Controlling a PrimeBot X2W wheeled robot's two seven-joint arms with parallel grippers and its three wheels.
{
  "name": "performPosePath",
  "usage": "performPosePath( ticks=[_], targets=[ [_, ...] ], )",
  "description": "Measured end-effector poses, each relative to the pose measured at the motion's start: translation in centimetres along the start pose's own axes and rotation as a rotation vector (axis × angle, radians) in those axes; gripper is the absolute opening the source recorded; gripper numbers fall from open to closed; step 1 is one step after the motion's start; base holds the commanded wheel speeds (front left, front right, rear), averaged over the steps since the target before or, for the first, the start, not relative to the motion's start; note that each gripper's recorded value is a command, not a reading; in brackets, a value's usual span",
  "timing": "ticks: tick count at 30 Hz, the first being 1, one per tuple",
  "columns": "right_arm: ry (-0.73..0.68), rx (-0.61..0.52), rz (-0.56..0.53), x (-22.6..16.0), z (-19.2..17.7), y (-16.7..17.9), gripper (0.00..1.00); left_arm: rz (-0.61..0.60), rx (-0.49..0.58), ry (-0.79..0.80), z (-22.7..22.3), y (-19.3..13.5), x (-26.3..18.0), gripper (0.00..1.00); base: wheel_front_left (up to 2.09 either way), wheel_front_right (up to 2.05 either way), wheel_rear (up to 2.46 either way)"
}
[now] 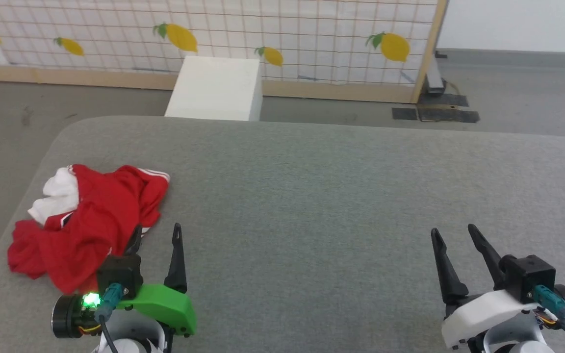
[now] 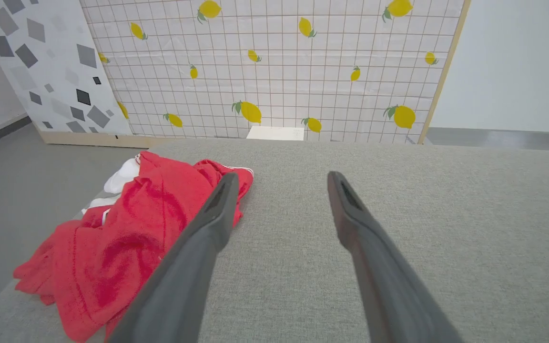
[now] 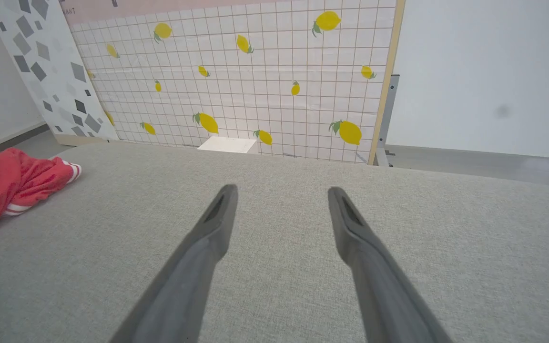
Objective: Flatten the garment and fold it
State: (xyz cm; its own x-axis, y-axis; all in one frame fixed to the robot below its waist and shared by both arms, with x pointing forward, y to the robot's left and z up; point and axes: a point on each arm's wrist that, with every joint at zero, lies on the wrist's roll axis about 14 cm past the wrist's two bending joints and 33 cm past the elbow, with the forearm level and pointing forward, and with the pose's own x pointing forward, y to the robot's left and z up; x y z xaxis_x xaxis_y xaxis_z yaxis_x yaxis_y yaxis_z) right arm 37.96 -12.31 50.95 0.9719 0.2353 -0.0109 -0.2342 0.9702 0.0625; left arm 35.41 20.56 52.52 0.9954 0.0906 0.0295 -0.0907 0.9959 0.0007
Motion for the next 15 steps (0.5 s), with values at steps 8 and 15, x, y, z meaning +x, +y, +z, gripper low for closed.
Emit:
performPosePath(
  ticks=[8, 15],
  targets=[
    [0.008, 0.020, 0.073, 1.0, -0.6, 2.4, 1.00, 0.068, -0.011, -0.010, 0.0, 2.1, -1.2, 1.00, 0.00, 0.00, 0.00],
    [0.016, 0.046, 0.156, 1.8, -1.1, 5.1, 1.00, 0.135, -0.022, -0.025, 0.1, 4.1, -2.8, 1.00, 0.00, 0.00, 0.00]
  ],
)
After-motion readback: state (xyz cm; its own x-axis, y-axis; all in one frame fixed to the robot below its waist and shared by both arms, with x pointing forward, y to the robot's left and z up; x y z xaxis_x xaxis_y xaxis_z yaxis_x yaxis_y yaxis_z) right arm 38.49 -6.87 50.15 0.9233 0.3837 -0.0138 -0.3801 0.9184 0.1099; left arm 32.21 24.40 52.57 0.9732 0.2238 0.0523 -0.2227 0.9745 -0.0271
